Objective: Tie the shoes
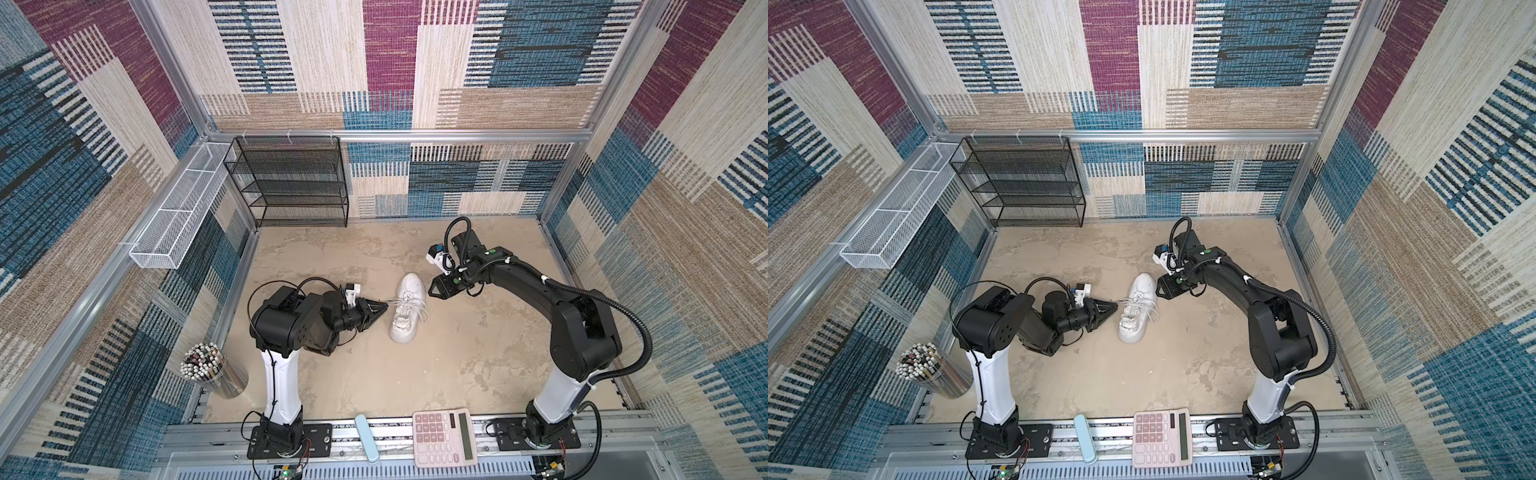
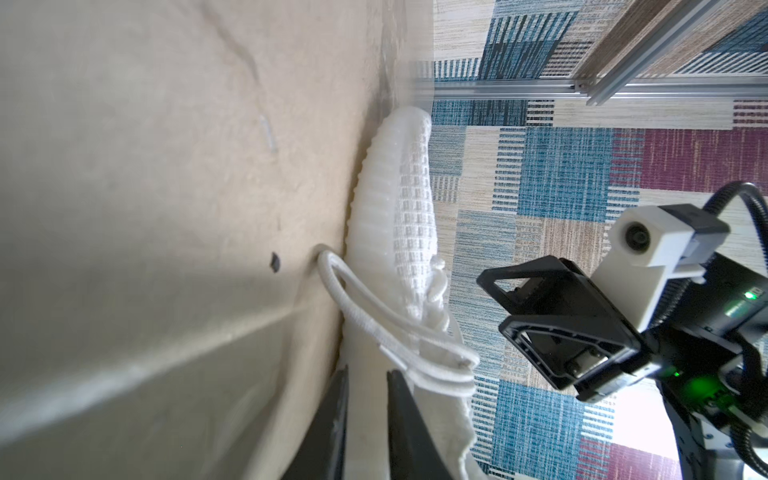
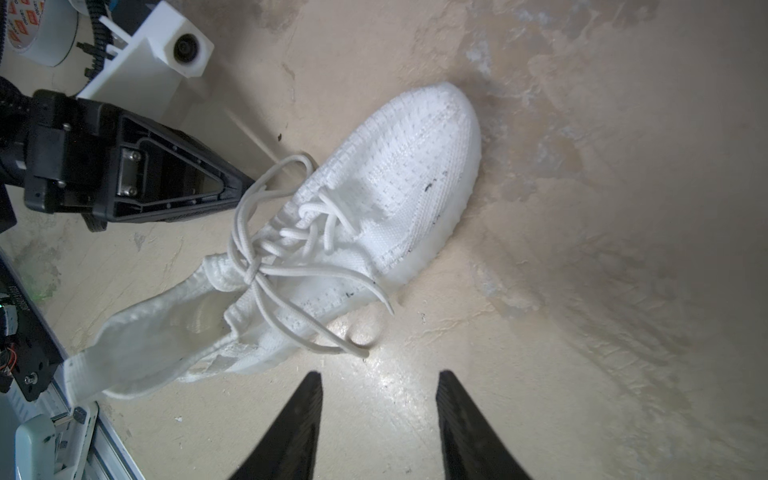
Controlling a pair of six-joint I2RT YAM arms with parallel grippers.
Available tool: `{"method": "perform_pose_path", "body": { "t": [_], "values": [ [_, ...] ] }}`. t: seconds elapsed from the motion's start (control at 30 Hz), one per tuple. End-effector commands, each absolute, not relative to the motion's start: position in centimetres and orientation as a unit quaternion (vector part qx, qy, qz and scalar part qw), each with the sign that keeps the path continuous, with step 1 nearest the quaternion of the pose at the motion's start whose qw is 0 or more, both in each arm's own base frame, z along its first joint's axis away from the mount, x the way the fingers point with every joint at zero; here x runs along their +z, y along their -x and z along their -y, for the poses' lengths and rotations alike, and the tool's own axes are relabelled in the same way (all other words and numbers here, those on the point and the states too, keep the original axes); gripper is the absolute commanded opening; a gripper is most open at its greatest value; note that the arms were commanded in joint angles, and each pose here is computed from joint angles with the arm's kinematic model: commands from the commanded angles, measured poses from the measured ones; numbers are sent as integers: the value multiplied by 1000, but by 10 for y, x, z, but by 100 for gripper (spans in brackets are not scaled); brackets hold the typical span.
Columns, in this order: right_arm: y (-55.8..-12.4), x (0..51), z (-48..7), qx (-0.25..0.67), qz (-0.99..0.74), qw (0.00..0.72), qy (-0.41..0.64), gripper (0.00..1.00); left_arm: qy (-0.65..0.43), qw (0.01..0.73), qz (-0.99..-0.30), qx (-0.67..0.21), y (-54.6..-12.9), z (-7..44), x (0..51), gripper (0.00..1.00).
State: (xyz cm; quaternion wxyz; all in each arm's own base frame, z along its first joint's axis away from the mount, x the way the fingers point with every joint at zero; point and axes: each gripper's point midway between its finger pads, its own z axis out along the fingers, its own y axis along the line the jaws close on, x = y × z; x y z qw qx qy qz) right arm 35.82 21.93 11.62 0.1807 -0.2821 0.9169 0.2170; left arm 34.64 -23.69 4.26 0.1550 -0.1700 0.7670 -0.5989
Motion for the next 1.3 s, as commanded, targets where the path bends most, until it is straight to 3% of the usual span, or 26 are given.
{"method": "perform_pose_path", "body": {
  "t": [0.0, 0.13, 0.47, 1.27],
  "values": [
    [-361, 118, -219, 211, -917, 184, 286, 48, 202, 157, -764, -592, -345, 230, 38, 26],
    [-364, 118, -220, 212, -917, 182, 284, 48, 203, 154, -758, -601, -344, 232, 37, 29],
    [-363, 118, -218, 207, -919, 180, 282, 49, 199, 147, -756, -606, -347, 245, 34, 23],
    [-360, 123, -217, 206, -919, 180, 285, 49, 197, 159, -742, -621, -362, 259, 46, 27]
  ]
}}
